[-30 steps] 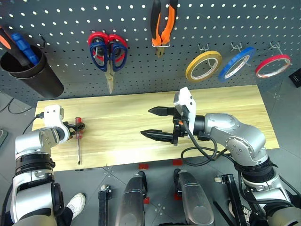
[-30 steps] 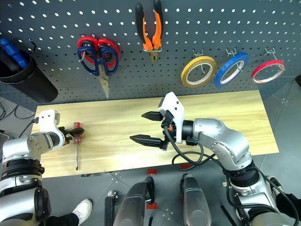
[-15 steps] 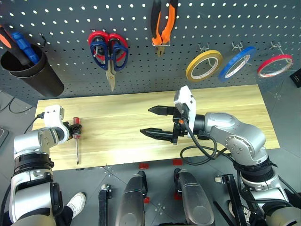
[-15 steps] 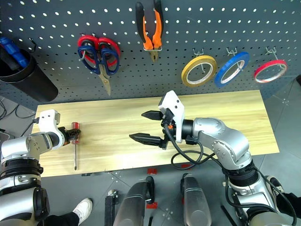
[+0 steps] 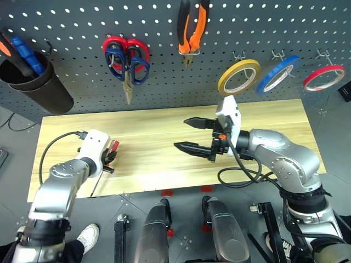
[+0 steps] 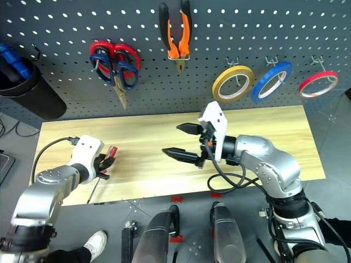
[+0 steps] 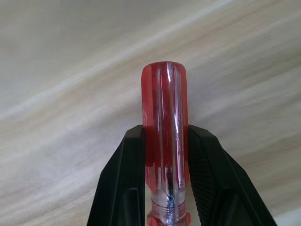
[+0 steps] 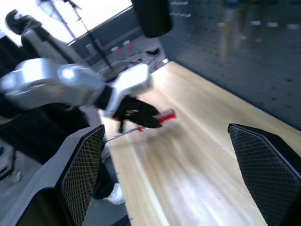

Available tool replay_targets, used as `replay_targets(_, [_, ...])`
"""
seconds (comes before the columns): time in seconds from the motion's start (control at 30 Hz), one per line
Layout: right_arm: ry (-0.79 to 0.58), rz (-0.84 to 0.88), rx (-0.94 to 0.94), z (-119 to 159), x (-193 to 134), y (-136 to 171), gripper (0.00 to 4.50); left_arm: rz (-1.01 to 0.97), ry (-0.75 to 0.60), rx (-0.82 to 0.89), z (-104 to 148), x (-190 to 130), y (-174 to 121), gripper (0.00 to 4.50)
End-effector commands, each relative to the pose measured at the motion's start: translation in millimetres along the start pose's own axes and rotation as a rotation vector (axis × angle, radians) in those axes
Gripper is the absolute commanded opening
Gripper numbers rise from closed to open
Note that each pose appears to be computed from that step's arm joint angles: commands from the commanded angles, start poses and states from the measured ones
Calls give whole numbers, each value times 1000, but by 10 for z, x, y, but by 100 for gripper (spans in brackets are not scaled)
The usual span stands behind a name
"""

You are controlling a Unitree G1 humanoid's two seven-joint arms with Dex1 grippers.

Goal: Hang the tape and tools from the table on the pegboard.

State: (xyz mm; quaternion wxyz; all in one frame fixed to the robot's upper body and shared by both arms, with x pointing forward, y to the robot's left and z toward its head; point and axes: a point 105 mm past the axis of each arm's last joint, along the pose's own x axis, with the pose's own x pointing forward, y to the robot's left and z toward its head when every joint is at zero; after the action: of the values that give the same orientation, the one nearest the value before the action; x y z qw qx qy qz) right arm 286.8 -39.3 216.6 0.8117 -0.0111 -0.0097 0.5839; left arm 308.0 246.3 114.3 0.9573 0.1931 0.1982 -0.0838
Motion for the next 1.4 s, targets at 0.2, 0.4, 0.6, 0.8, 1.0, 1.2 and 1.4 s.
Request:
replay_targets(0.2, [-177,-86,-13,287,-194,-7,450,208,-244,143,579,-544,-178,92])
replay_targets(0.4, [-326,-144,9,499,-155,-84,450,413,-434,191,952,-895,-80,92])
replay_targets(0.6, [-412,-87,57,702,-213,-21,450,594,-559,230,1189,-1152,124,92])
replay_targets(0.8, [-460,-51,58,914,-221,27,450,763,-714,241,1645,-1381,441,92])
replay_targets(1.0, [-486,-53,59,1019,-199,16,450,835,-795,221,1952,-1398,670,92])
replay_targets(1.2, [-500,-65,47,1083,-170,11,450,852,-887,215,2205,-1297,827,92])
replay_targets(1.4, [-509,-84,31,1128,-154,13,450,857,-960,177,2397,-1184,969,92])
